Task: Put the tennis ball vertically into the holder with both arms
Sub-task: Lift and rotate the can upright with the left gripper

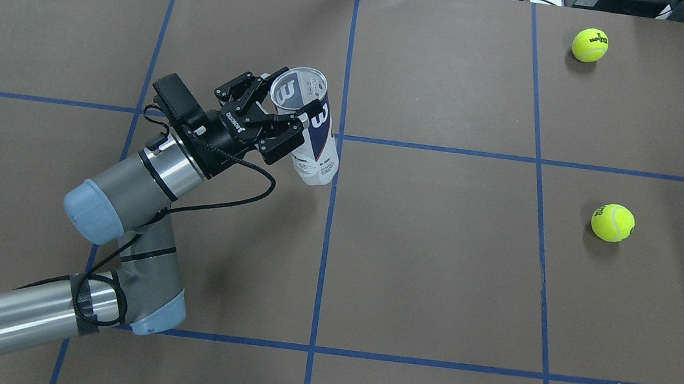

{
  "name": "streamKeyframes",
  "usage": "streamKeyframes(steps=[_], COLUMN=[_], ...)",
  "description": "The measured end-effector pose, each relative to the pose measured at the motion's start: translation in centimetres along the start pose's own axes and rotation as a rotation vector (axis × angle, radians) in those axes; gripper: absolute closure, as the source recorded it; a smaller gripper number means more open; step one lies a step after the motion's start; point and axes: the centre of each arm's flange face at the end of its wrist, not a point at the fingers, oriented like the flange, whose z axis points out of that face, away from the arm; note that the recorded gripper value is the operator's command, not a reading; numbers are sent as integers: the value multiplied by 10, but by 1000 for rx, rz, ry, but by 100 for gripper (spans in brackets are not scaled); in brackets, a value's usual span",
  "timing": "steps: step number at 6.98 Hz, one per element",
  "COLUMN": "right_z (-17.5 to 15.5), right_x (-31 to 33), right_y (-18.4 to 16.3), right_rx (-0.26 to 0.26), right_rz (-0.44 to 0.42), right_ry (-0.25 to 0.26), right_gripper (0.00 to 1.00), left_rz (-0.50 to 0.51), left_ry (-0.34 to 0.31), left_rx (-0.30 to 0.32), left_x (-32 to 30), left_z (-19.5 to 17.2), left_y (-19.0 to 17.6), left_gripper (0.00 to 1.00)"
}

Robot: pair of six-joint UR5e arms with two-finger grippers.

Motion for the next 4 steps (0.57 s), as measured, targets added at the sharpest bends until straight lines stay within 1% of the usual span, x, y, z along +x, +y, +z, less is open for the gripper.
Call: streamKeyframes(steps=[2, 4], right_z=[0, 0], right_x=[0, 0], right_y=[0, 0], right_rx=[0, 1], right_rz=[0, -1], right_ry=[-2, -2], right_gripper=[1, 1], left_rz=[74, 108], left_ry=[21, 18], left_rx=[9, -9], left_x=[11, 11], left_z=[-7, -8], left_y=[12, 23], left_gripper=[72, 71])
